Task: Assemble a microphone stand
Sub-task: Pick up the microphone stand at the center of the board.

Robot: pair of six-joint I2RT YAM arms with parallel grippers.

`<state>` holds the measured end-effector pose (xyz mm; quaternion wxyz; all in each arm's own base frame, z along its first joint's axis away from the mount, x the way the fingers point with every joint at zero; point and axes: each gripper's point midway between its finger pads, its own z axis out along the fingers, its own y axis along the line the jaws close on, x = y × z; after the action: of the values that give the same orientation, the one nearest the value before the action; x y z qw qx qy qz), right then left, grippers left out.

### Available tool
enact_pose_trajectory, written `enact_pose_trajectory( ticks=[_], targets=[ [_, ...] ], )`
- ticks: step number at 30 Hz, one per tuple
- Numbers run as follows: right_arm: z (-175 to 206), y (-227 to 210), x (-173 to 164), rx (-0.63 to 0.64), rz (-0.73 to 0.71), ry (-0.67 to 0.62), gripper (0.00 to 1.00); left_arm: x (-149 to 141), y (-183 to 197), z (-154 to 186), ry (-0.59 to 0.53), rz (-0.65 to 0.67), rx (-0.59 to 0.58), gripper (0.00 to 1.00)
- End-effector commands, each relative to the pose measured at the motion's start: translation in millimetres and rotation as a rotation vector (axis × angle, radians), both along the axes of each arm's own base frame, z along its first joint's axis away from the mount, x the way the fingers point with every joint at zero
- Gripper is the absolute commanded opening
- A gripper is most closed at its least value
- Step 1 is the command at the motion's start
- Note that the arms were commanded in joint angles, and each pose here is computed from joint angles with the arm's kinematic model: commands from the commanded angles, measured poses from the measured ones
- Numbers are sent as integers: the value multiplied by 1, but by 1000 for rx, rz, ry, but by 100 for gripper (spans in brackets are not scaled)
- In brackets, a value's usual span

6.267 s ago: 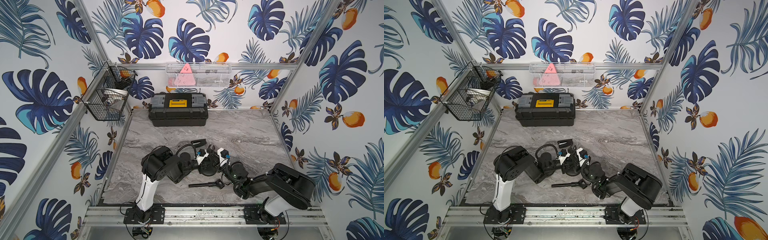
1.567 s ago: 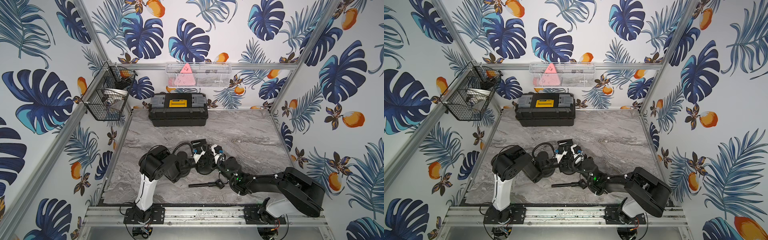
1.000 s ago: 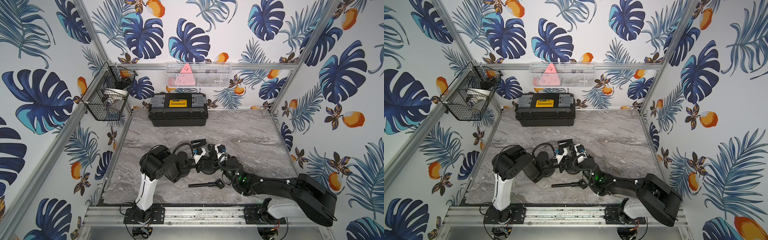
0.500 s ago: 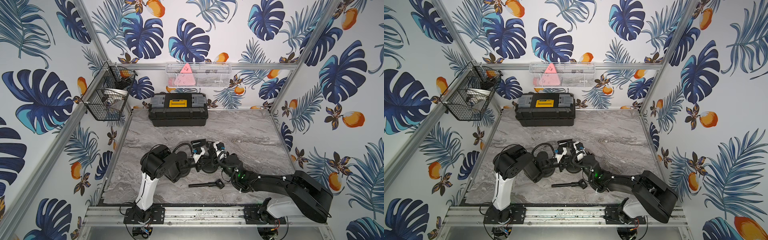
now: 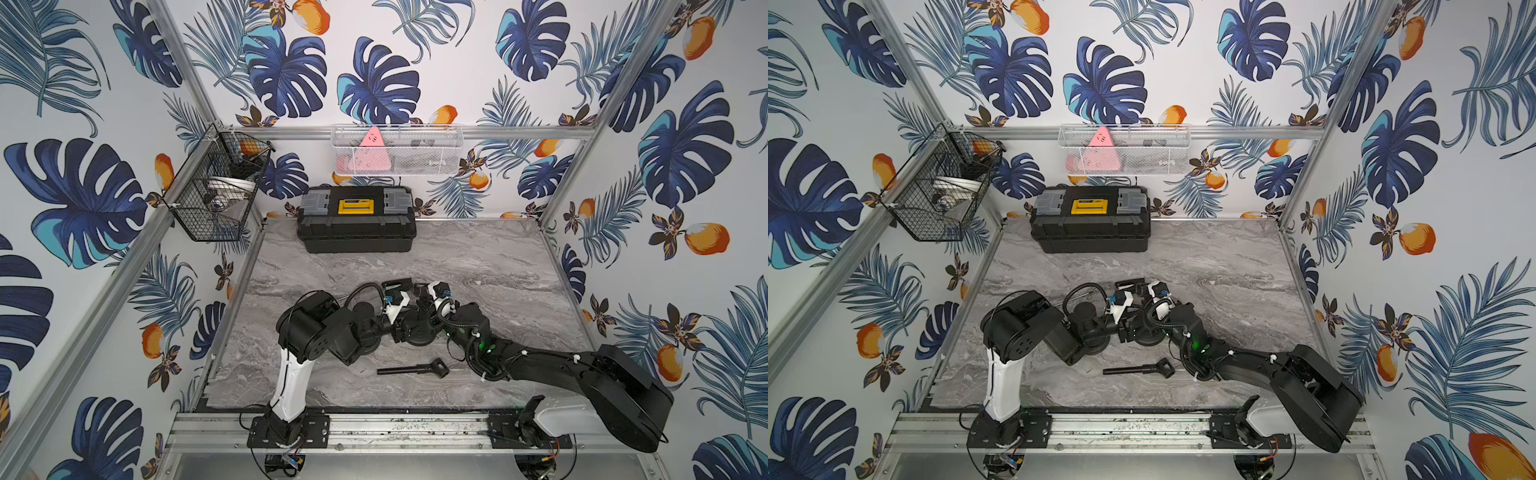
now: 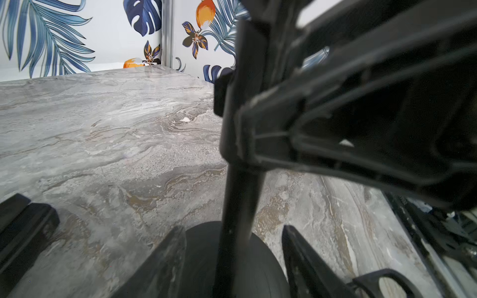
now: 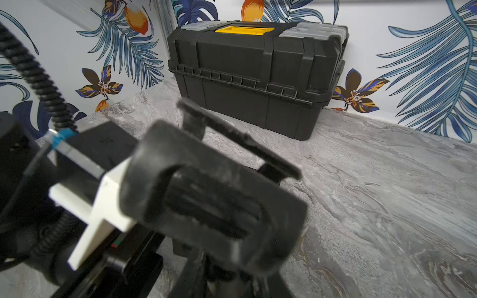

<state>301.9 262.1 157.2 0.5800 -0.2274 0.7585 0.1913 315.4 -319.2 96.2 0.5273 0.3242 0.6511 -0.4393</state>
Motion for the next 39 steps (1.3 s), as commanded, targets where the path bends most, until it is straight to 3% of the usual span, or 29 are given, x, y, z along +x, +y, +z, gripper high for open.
enact_pose_trajectory(
  ticks=[1, 10, 21, 24, 28, 31, 39],
  targets=[
    [-14, -6, 1, -93, 9, 43, 0, 6, 9, 25, -9, 71, -66, 66],
    [34, -11, 13, -46, 36, -23, 0, 17, 25, 74, 70, 198, -145, 70],
    [95, -28, 29, 6, 64, -89, 0, 30, 46, 111, 264, 367, -77, 81],
    [118, -31, 30, 23, 86, -119, 0, 28, 52, 115, 329, 395, -77, 87],
    [146, -31, 31, 46, 127, -163, 0, 32, 64, 114, 513, 431, -98, 93],
    [165, -29, 30, 73, 165, -194, 0, 33, 67, 119, 610, 411, -113, 93],
    [204, -14, 28, 151, 265, -240, 0, 28, 63, 127, 726, 364, -95, 90]
  ],
)
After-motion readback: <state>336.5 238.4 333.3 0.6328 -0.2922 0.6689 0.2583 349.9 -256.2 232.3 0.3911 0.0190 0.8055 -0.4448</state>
